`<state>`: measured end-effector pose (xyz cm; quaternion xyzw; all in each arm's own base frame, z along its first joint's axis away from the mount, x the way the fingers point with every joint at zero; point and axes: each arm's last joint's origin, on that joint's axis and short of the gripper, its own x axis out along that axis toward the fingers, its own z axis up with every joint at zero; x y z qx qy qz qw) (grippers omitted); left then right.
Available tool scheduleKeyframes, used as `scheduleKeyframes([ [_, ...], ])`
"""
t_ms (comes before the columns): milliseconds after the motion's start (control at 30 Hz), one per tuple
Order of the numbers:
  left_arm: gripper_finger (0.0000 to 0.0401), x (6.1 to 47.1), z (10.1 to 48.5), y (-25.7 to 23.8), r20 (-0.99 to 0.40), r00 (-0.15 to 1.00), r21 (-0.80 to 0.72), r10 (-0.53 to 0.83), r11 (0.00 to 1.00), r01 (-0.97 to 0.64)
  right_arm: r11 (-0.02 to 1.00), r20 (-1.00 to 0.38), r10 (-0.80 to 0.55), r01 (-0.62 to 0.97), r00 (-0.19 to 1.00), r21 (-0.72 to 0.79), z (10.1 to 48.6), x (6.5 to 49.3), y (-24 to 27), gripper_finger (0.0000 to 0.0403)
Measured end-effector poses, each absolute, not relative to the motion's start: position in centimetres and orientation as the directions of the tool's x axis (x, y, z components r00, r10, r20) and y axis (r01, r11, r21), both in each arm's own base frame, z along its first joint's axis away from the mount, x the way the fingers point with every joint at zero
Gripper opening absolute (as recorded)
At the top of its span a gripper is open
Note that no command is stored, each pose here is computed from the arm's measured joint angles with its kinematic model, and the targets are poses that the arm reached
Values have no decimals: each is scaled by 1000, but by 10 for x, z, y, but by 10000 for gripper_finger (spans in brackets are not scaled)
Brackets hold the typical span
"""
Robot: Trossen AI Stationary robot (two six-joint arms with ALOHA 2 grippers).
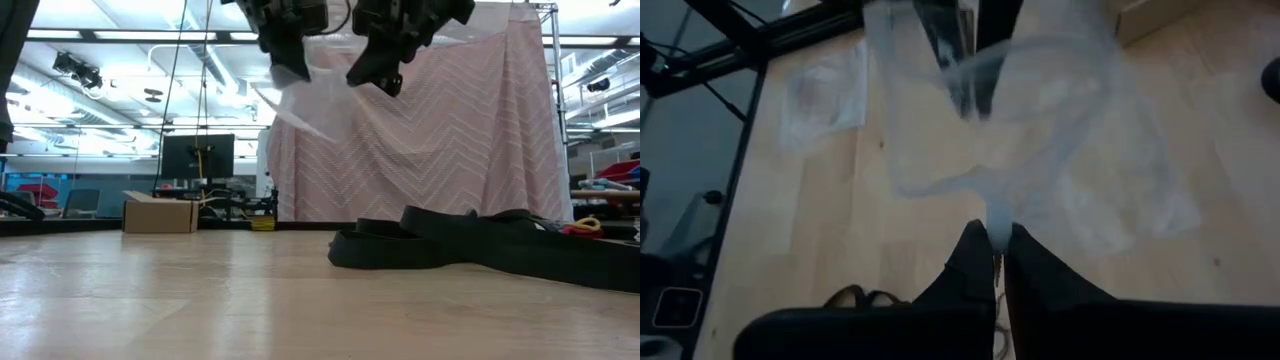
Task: Sort rubber bands
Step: Open the transparent zip bag, then put the black rubber band into the transparent zip bag
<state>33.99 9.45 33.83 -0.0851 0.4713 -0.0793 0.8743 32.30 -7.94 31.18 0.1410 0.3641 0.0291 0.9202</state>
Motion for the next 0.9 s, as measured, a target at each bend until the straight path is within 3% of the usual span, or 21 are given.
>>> scheduleKeyframes([
  [200, 79, 339, 338, 94, -814, 537, -222, -221, 973, 64, 958, -677, 143, 71, 722, 278, 307, 320, -86, 0],
  [433, 150, 337, 337, 96, -831, 519, -209, -199, 977, 41, 939, -736, 175, 114, 654, 325, 272, 311, -85, 0],
  [600, 190, 331, 333, 102, -864, 475, -193, -165, 981, -10, 930, -720, 170, 132, 673, 343, 266, 306, -82, 0],
  [767, 204, 329, 318, 107, -879, 447, -207, -167, 977, -43, 936, -727, 107, 178, 678, 304, 271, 288, -84, 0],
  [900, 198, 334, 297, 103, -855, 466, -261, -228, 965, -7, 936, -809, 32, 266, 588, 230, 260, 266, -85, 0],
])
